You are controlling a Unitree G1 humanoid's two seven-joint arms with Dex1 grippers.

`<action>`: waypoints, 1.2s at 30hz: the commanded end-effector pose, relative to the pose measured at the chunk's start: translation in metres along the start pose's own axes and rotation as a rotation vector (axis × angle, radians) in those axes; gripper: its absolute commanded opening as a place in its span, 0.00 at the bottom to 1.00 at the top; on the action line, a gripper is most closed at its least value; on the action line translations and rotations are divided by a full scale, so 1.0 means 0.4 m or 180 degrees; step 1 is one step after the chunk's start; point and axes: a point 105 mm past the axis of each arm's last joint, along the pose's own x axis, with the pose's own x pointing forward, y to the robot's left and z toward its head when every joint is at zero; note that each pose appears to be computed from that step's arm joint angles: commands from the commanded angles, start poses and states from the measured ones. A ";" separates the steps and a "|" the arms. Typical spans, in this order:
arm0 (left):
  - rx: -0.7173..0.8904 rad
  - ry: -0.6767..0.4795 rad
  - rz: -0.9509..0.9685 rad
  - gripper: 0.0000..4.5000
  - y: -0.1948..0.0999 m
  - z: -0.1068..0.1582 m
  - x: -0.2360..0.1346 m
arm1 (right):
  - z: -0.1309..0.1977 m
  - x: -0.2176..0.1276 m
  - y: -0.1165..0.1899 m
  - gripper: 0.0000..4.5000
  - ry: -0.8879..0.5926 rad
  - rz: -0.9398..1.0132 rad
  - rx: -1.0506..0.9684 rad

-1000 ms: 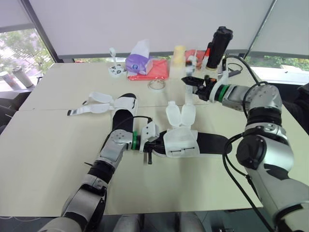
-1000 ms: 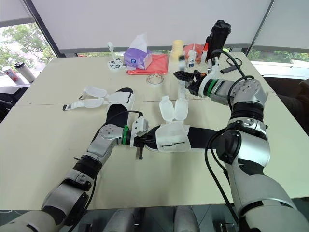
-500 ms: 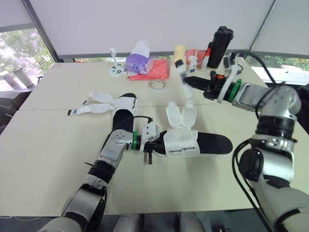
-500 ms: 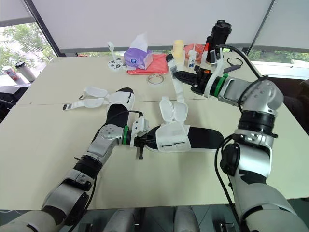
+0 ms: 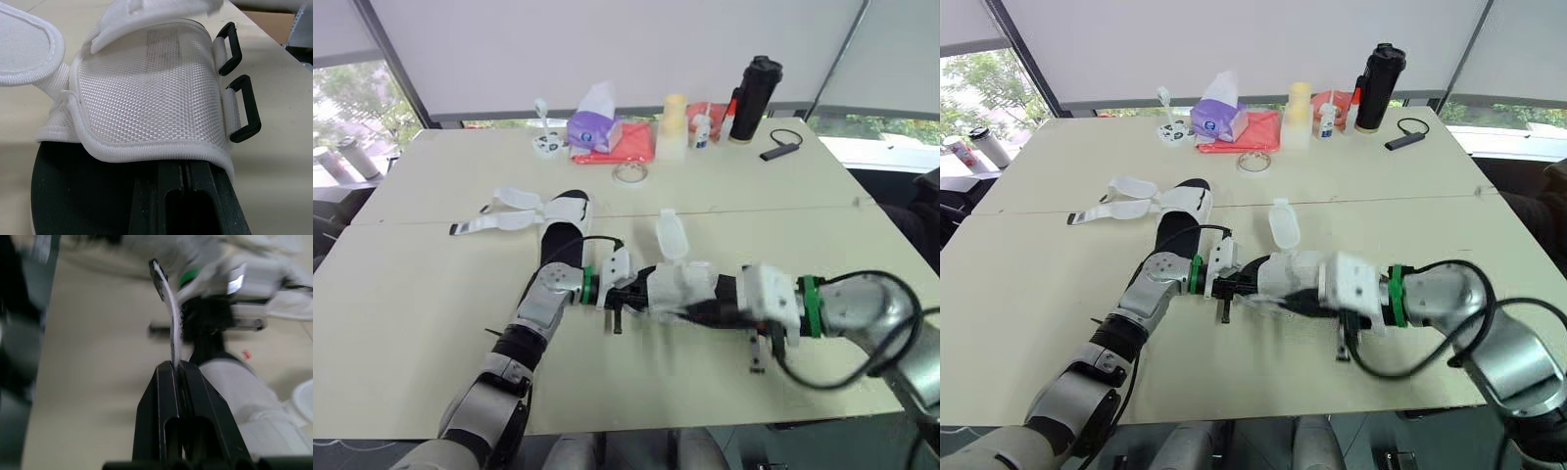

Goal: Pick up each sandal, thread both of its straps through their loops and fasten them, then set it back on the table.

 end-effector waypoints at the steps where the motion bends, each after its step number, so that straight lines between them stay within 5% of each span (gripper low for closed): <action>1: 0.0009 0.0065 -0.0029 0.00 0.003 -0.003 0.002 | -0.012 -0.003 -0.004 0.01 0.0115 0.0072 -0.0776; 6: 0.0016 0.0053 -0.0018 0.00 0.007 0.001 0.004 | -0.035 -0.003 -0.004 0.38 0.0185 0.0212 -0.1096; 11: 0.0015 0.0053 -0.0007 0.00 0.004 -0.003 0.002 | -0.062 -0.027 0.020 0.98 0.0449 0.0466 -0.1295; 26: 0.0017 0.0054 -0.0022 0.00 0.001 -0.006 0.005 | -0.075 -0.084 0.066 0.99 0.0408 0.0464 0.2309; 36: 0.0033 0.0039 -0.0043 0.00 -0.006 -0.004 0.007 | -0.069 -0.016 0.059 0.99 -0.0084 0.0361 0.3629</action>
